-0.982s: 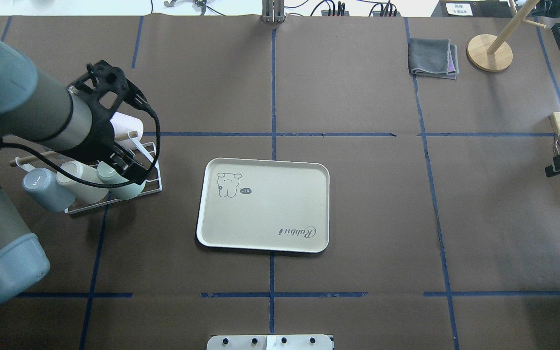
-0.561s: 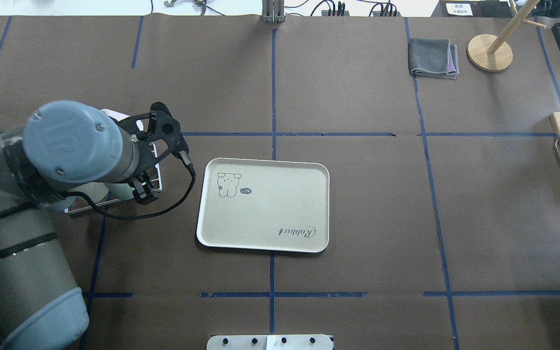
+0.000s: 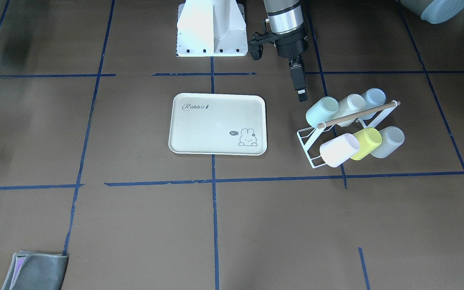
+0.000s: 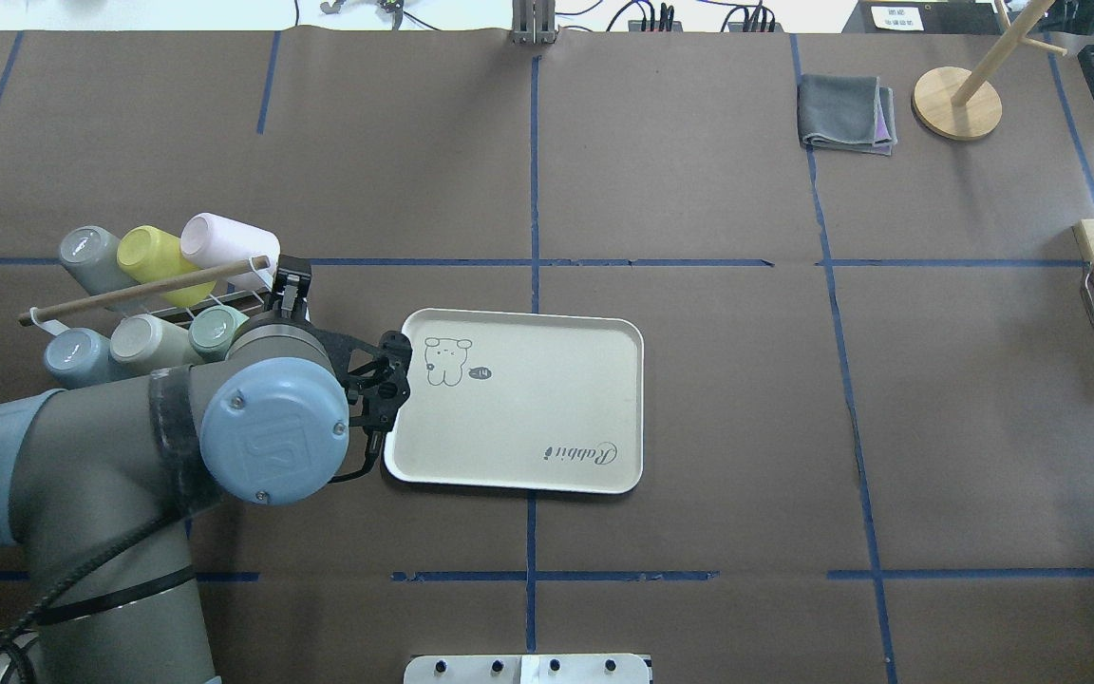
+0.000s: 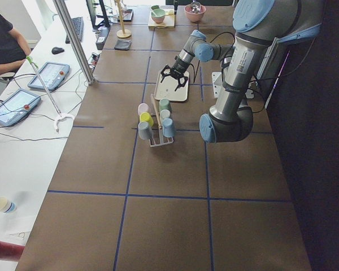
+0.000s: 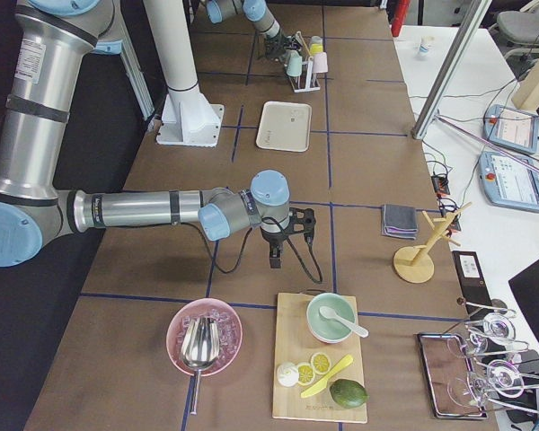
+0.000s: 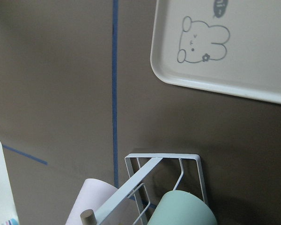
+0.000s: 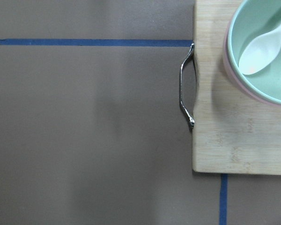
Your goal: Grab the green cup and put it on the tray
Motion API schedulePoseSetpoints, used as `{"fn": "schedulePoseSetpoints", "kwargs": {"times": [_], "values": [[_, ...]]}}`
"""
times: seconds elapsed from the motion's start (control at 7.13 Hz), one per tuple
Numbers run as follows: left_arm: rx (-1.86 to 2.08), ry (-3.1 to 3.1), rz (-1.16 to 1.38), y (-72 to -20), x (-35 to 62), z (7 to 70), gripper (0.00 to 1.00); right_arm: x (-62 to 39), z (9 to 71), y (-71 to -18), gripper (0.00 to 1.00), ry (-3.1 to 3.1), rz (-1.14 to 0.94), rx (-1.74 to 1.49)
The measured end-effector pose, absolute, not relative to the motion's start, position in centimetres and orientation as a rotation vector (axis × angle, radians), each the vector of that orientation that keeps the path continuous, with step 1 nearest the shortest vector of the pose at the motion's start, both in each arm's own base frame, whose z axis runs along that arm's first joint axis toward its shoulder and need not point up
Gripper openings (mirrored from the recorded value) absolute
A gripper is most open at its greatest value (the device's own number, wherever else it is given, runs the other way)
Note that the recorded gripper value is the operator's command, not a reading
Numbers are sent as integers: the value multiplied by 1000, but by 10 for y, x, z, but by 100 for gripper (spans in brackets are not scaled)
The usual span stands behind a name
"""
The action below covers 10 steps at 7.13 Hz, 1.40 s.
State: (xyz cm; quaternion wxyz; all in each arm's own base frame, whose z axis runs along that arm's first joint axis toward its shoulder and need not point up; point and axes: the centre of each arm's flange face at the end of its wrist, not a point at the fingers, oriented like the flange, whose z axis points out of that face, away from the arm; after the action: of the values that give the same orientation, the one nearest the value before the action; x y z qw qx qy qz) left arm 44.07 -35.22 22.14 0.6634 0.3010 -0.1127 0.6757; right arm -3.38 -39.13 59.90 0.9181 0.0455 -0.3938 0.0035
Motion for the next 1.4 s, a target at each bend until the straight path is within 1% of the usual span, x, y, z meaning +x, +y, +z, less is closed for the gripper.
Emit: {"fn": "schedulePoseSetpoints", "kwargs": {"times": [0.28, 0.56, 0.84, 1.4], "values": [[596, -551, 1771, -348, 472, 247, 100, -19, 615, -385, 100, -797, -17, 103], [499, -709, 1879, -335, 494, 268, 100, -11, 622, -380, 100, -792, -10, 101], [431, -797, 1900, -326, 508, 289, 100, 6, 624, -380, 100, -778, -6, 92], [343, -895, 1865, -304, 533, 324, 100, 22, 620, -390, 100, -763, -16, 77]]}}
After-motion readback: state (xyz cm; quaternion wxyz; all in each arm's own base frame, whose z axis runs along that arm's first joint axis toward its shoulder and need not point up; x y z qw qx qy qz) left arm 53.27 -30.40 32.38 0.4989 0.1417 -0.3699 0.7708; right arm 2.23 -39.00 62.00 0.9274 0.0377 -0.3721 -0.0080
